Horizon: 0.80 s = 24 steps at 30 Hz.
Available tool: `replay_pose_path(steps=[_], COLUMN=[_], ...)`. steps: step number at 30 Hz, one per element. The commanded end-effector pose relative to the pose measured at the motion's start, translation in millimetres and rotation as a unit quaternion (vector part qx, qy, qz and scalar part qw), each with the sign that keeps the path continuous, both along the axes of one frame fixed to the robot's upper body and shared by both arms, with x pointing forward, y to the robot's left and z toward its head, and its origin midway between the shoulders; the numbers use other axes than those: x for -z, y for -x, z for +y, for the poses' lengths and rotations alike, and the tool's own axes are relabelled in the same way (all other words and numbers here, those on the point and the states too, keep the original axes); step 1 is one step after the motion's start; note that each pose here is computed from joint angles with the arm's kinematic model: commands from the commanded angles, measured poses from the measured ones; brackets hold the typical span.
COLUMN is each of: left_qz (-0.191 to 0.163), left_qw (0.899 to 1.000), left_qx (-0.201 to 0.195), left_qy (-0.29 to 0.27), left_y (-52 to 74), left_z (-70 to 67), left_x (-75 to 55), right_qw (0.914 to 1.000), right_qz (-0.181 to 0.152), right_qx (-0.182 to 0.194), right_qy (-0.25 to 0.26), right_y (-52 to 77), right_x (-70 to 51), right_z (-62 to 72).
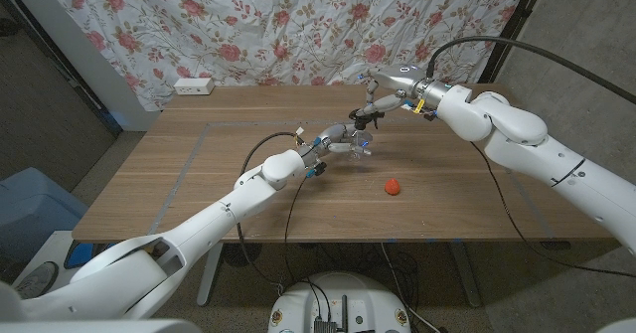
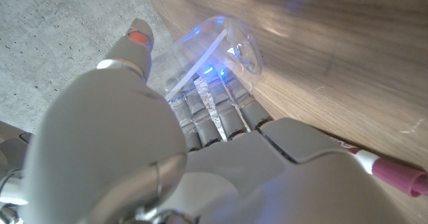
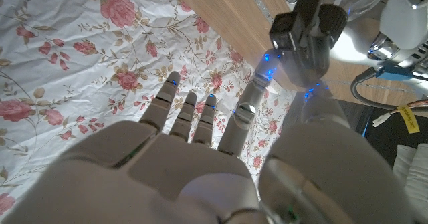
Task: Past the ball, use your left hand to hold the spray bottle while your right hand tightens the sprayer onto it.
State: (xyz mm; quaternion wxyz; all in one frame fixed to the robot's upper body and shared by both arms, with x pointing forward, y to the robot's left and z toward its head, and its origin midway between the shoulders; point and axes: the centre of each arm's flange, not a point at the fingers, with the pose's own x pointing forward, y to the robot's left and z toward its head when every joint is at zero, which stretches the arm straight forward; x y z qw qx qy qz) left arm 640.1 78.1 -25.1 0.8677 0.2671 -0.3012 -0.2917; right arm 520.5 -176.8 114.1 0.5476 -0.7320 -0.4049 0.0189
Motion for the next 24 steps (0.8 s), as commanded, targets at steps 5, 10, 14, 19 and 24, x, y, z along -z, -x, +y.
replay_pose_path(steps=[5, 10, 14, 19, 24], left_qz=[0.001, -0.001, -0.003, -0.004, -0.004], left_qw=[1.000, 1.000, 1.000, 1.000, 1.000], left_qx=[0.003, 0.005, 0.007, 0.009, 0.009], left_qy=[0.000, -0.001, -0.003, -0.003, -0.003], left_y=[2.6, 2.7, 2.0, 0.3, -1.0], left_z=[-0.3, -0.4, -0.4, -0.2, -0.1], left_x=[2.0, 1.7, 0.2, -1.4, -2.0], right_qw=[0.9993, 0.9991, 0.9989, 0.9986, 0.9986], right_qz=[-0.033, -0.039, -0.042, -0.043, -0.032], right_qx=[0.014, 0.016, 0.018, 0.027, 0.035], right_qy=[-0.003, -0.009, -0.012, -0.016, -0.024], right_y=[6.3, 8.8, 9.8, 10.1, 9.6], right_x=[13.1, 15.7, 16.4, 16.7, 15.3], right_z=[9.0, 11.8, 13.1, 14.9, 16.9])
